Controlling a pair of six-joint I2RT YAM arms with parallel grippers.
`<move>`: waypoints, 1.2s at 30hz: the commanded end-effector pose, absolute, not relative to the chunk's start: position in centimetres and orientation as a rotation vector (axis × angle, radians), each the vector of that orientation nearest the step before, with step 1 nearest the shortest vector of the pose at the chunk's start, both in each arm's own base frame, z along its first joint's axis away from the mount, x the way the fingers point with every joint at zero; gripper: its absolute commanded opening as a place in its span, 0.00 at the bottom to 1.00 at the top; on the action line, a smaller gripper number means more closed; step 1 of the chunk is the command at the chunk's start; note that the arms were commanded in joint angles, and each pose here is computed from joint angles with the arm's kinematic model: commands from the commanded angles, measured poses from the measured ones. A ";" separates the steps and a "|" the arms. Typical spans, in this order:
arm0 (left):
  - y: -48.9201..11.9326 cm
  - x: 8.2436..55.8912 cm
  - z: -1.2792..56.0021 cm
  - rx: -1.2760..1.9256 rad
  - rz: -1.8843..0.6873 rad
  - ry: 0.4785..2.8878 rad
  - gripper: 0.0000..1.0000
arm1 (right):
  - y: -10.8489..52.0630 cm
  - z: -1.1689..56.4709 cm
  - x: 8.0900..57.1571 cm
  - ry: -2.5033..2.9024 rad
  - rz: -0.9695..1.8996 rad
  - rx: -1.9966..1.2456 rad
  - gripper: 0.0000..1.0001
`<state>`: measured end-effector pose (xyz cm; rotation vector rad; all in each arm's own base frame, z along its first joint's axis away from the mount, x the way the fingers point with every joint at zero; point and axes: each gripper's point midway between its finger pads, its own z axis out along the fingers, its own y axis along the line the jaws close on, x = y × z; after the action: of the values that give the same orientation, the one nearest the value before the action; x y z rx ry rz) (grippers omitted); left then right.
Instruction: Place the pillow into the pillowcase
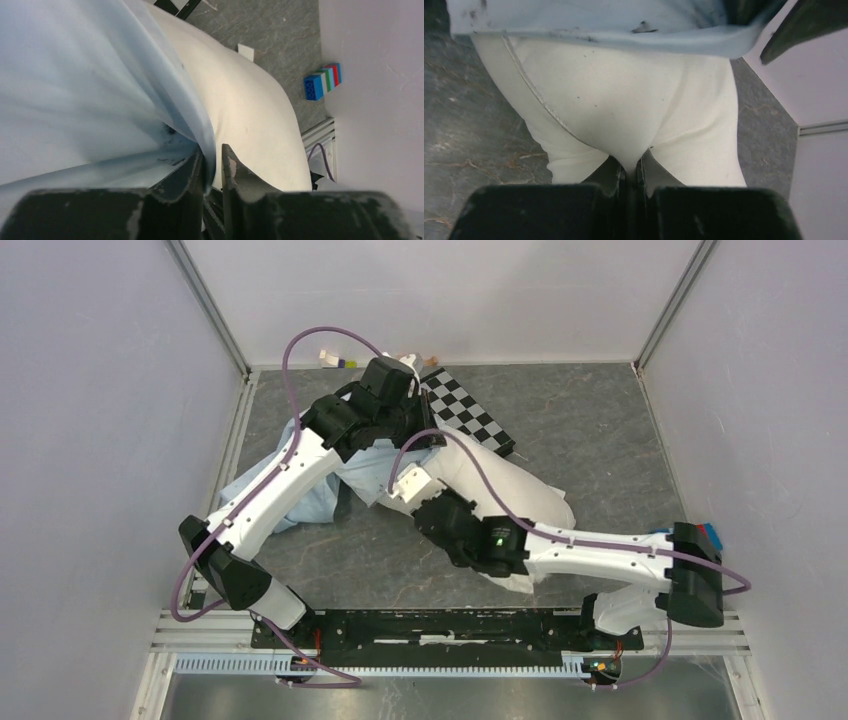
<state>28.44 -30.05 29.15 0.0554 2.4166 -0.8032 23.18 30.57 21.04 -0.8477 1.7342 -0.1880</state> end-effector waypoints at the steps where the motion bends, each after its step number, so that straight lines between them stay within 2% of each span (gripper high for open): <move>1: -31.4 27.7 35.5 0.210 -0.952 2.236 0.42 | 32.0 29.4 23.9 1.695 0.135 -0.685 0.00; 4: -30.6 27.8 38.3 0.226 -0.934 2.147 0.71 | 31.5 30.7 24.6 1.715 0.224 -0.640 0.00; 6: -29.4 27.6 40.6 0.224 -0.904 2.074 0.84 | 30.8 31.2 25.4 1.733 0.251 -0.606 0.00; 8: -27.5 27.4 42.0 0.191 -0.838 2.025 0.89 | 30.3 31.7 26.2 1.748 0.283 -0.576 0.00; 9: -26.4 27.5 42.2 0.165 -0.789 2.014 0.89 | 30.0 32.0 26.7 1.752 0.305 -0.558 0.00; 10: -22.7 27.4 41.0 0.076 -0.626 2.018 0.89 | 29.7 32.8 27.5 1.759 0.346 -0.528 0.00; 15: -17.1 26.5 34.0 -0.078 -0.369 2.085 0.86 | 29.3 33.7 28.6 1.762 0.364 -0.501 0.00; 19: -16.3 25.5 32.5 -0.076 -0.404 2.038 0.87 | 29.3 33.3 28.8 1.768 0.371 -0.502 0.00; 22: -14.5 26.0 29.9 -0.105 -0.241 2.088 0.88 | 29.3 33.1 28.8 1.768 0.378 -0.500 0.00; 29: -15.2 27.9 23.6 -0.098 -0.128 2.146 0.85 | 29.5 33.7 28.9 1.755 0.402 -0.494 0.00; 36: -14.2 31.0 22.0 -0.208 0.058 2.080 0.81 | 29.7 34.2 28.7 1.745 0.427 -0.496 0.00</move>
<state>27.82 -14.93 19.35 -0.0874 2.2600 -0.0115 28.16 28.78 27.11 -0.6257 1.9126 0.2939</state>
